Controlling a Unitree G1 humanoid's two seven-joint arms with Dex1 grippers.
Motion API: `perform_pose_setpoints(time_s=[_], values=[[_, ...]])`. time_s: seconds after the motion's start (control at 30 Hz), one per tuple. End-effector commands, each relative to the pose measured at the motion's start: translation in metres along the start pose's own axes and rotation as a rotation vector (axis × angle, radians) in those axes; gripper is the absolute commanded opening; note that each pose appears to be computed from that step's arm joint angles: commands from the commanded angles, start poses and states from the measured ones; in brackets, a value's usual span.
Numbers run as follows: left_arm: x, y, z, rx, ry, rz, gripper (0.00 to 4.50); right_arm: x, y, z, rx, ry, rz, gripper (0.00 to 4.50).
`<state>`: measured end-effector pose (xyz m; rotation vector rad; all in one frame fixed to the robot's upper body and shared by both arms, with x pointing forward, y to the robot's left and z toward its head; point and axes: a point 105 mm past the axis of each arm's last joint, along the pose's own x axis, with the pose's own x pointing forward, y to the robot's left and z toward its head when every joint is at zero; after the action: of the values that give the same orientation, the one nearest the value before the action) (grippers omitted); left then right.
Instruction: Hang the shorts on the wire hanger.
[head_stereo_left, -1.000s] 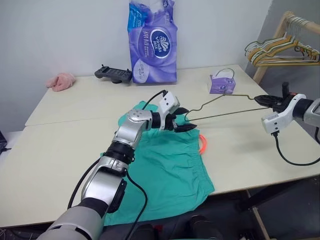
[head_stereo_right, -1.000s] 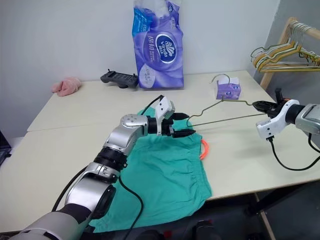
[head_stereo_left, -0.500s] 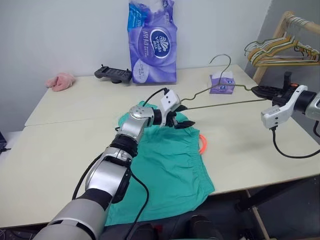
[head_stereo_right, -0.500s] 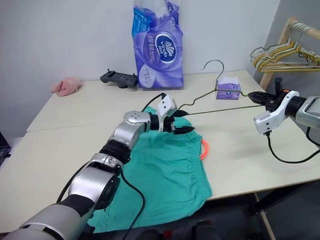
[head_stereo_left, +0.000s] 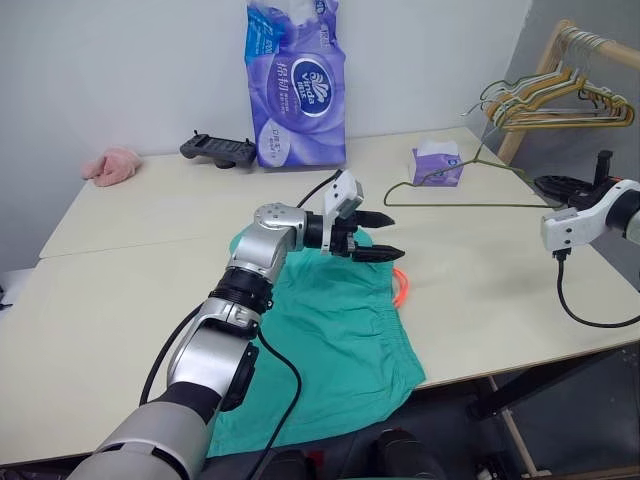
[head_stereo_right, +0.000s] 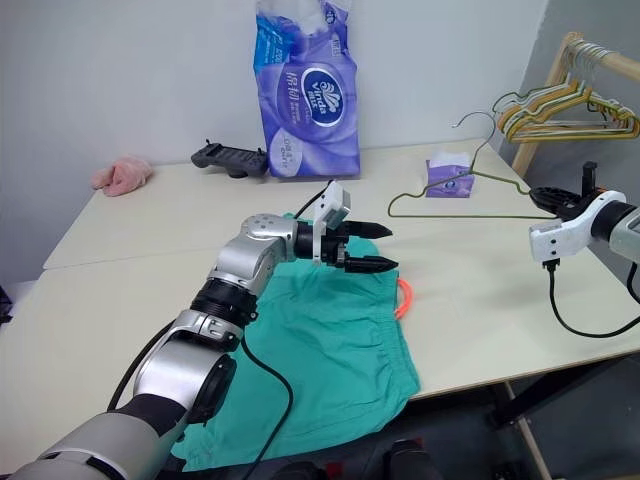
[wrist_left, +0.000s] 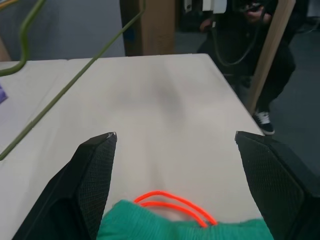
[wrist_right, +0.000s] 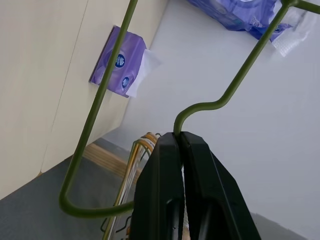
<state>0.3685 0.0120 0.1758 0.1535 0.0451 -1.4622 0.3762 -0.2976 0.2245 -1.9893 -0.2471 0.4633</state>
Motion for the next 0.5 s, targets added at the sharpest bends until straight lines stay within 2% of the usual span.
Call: perform_pose_setpoints(time_s=[0.03, 0.2, 0.37, 0.5], values=[[-0.01, 0.017, 0.026, 0.075, -0.073, 0.1, 4.03, -0.003, -0.011, 0.003, -0.035, -0.028, -0.041, 0.04], [-0.025, 0.032, 0.039, 0.087, -0.115, 0.165, 4.03, -0.01, 0.003, 0.012, -0.076, -0.082, 0.005, 0.04], [-0.03, 0.04, 0.027, 0.119, -0.053, 0.206, 4.03, -0.012, -0.003, 0.019, -0.092, -0.121, -0.017, 0.04], [-0.025, 0.032, 0.009, 0.107, 0.016, 0.151, 4.03, -0.008, -0.023, 0.03, -0.107, -0.168, -0.077, 0.04]])
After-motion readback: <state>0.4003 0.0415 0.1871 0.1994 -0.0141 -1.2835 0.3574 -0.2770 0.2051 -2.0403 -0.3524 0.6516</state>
